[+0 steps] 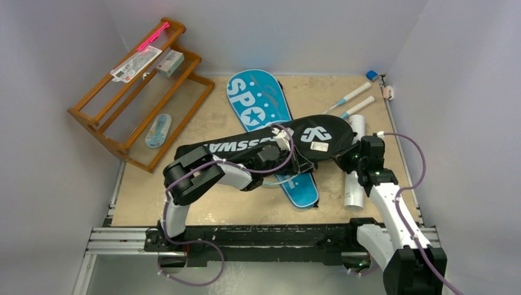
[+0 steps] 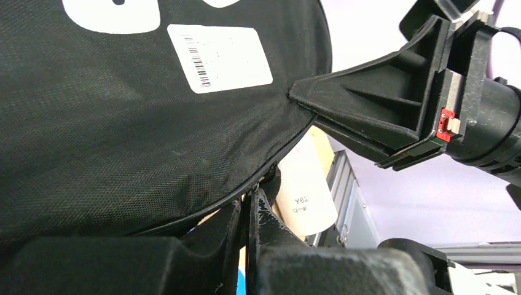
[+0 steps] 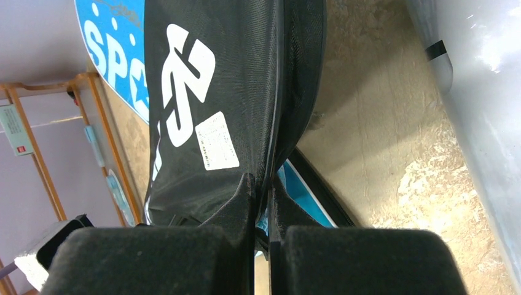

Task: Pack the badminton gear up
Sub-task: Zip the racket bag at the center of the board.

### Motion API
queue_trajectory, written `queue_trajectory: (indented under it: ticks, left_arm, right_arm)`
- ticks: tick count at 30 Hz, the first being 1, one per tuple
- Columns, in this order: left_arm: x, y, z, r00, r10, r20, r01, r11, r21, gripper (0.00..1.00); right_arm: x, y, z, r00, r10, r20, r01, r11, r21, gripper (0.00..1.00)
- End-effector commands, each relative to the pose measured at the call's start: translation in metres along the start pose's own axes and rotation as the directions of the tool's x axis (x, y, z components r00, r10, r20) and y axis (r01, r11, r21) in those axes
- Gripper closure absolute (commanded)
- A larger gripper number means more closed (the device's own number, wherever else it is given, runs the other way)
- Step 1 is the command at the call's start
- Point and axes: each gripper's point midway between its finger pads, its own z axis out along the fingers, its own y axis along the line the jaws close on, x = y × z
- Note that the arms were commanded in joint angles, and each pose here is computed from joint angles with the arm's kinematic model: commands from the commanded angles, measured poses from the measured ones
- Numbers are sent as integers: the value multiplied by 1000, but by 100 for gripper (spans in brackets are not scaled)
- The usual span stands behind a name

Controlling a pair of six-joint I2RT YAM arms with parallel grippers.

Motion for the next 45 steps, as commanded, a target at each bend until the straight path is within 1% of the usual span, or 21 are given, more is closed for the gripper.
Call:
queue_trajectory:
  ticks: [1,3,4,7,10,16,22,28,32,38,42,45]
  left_arm:
    - [-37,4,-1,996,47,81,-38,993,-111,100]
    - [-34,9,-3,998,40,56,-31,987,-155,100]
    - [-35,15,-3,998,44,50,-33,979,-200,100]
    - [-36,28,-7,998,68,14,-60,948,-313,100]
    - [-41,36,-10,996,89,-8,-85,915,-395,100]
    - [-47,57,-19,985,147,-85,-170,818,-549,100]
    - [-50,71,-37,958,200,-203,-285,716,-638,100]
    - [-53,75,-53,937,215,-274,-346,655,-671,100]
    - [-49,92,-77,927,202,-316,-373,587,-719,100]
    - [-49,112,-126,928,172,-330,-370,533,-761,100]
    - [-49,111,-166,927,168,-334,-373,494,-786,100]
    - [-48,110,-196,931,162,-326,-363,479,-799,100]
  right_arm:
    - [8,-2,1,998,-37,-41,37,999,1,100]
    - [3,-3,3,999,-37,-21,38,999,16,100]
    - [1,-4,4,999,-40,-11,40,999,25,100]
    - [-7,-6,3,998,-53,29,52,998,47,100]
    - [-13,-7,0,996,-60,61,57,997,61,100]
    - [-19,-12,-3,993,-66,98,58,994,89,100]
    - [-24,-14,-5,990,-75,121,62,992,108,100]
    - [-27,-14,-5,988,-79,129,64,991,116,100]
    - [-33,-16,-6,984,-100,146,79,986,146,100]
    - [-43,-14,-7,978,-131,161,100,977,189,100]
    - [-51,-6,-9,975,-139,175,107,978,182,100]
    - [-59,5,-8,970,-156,188,126,979,159,100]
